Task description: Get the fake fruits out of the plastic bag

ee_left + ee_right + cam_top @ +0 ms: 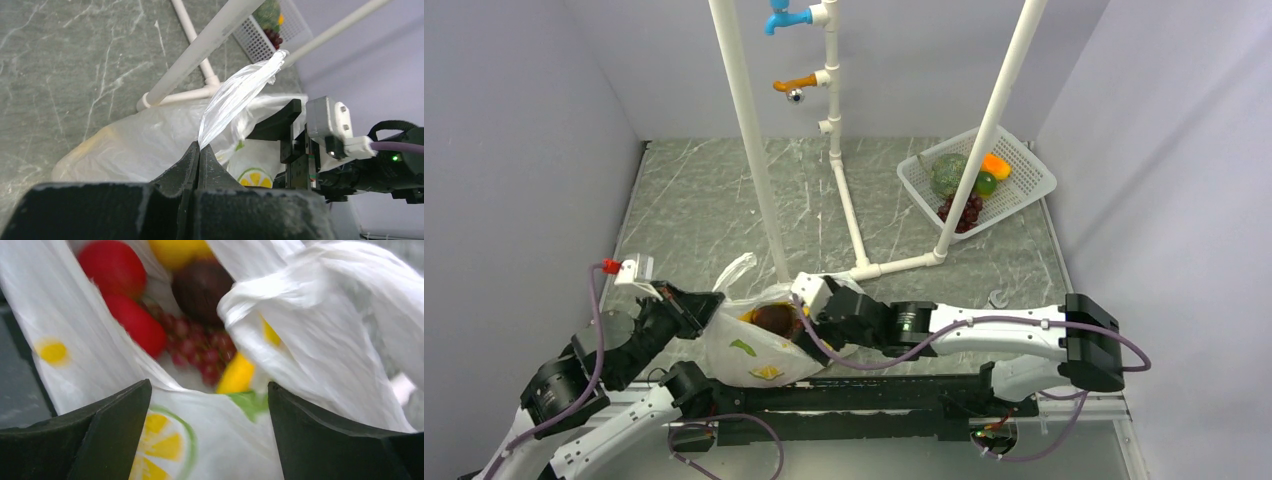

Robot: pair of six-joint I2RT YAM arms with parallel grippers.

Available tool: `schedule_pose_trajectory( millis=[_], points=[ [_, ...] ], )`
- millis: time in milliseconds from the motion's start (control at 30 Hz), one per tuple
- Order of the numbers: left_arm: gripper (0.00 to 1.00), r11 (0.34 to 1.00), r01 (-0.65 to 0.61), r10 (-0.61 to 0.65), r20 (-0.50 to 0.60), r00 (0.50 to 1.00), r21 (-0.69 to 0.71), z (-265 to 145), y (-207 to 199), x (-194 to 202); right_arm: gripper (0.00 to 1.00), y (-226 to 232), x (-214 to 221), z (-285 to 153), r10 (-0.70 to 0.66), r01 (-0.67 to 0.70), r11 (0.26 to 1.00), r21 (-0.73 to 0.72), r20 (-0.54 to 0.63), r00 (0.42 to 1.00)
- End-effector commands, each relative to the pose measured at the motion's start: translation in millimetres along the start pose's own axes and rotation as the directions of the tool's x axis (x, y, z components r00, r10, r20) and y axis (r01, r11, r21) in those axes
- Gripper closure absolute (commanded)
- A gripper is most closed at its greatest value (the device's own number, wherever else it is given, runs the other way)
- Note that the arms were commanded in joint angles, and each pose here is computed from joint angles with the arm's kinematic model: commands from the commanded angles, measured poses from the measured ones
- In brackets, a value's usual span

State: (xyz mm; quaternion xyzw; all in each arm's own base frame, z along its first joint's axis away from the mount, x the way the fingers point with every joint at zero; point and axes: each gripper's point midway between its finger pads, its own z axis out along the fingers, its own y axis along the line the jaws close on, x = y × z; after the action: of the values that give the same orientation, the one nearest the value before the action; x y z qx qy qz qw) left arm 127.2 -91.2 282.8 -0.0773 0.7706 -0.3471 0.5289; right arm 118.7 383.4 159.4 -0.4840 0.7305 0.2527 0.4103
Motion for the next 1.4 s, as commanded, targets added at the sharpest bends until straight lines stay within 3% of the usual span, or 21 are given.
schedule_pose_trajectory(
  millis=[0,33,200,233,333,467,567,700,800,933,1100,1367],
  points=[
    [1.0,0.999,0.004,-0.003,0.007,1.0,-0.045,3,4,-4,0.06,-22,50,-12,0.11,-0.103,0.987,0.126,-0.043,0.993],
    [1.0,0.999,0.001,-0.001,0.001,1.0,-0.053,1,6,-3,0.02,-21,44,-19,0.136,-0.135,0.985,0.108,-0.002,0.991],
    [0.97,0.999,-0.008,0.007,-0.036,0.999,-0.033,-1,5,6,0.01,-17,3,-29,0.132,-0.14,0.988,0.06,0.114,0.985],
    [0.92,1.0,-0.009,0.008,-0.051,0.999,-0.021,-2,4,9,0.01,-21,-5,-29,0.12,-0.131,0.988,0.084,0.123,0.985],
    [0.65,1.0,-0.004,0.006,-0.108,0.994,0.022,-6,-1,21,0.01,-40,-20,-20,0.107,-0.128,0.975,0.181,0.125,0.986],
    [0.33,0.988,-0.014,0.036,-0.144,0.989,0.154,-26,-24,17,0.01,-49,-36,-14,0.115,-0.139,0.968,0.209,0.12,0.986],
    [0.25,0.966,-0.056,0.093,-0.141,0.986,0.252,-54,-53,-11,0.01,-45,-39,-13,0.127,-0.151,0.971,0.186,0.136,0.983],
    [0.26,0.942,-0.104,0.169,-0.184,0.968,0.319,-72,-86,-35,0.01,-43,-37,-13,0.175,-0.201,0.965,0.167,0.156,0.972],
    [0.3,0.898,-0.095,0.22,-0.249,0.943,0.43,-60,-115,-22,0.01,-44,-37,-15,0.207,-0.234,0.959,0.161,0.171,0.963],
    [0.46,0.826,-0.048,0.25,-0.288,0.924,0.562,-30,-141,9,0.01,-49,-35,-21,0.228,-0.259,0.952,0.166,0.184,0.956],
    [0.62,0.837,-0.092,0.316,-0.341,0.885,0.539,2,-128,40,0.01,-60,-27,-33,0.291,-0.325,0.933,0.153,0.209,0.934],
    [0.68,0.898,-0.232,0.401,-0.479,0.781,0.375,35,-77,84,0.02,-60,-16,-35,0.382,-0.405,0.912,0.063,0.225,0.896]
  ],
)
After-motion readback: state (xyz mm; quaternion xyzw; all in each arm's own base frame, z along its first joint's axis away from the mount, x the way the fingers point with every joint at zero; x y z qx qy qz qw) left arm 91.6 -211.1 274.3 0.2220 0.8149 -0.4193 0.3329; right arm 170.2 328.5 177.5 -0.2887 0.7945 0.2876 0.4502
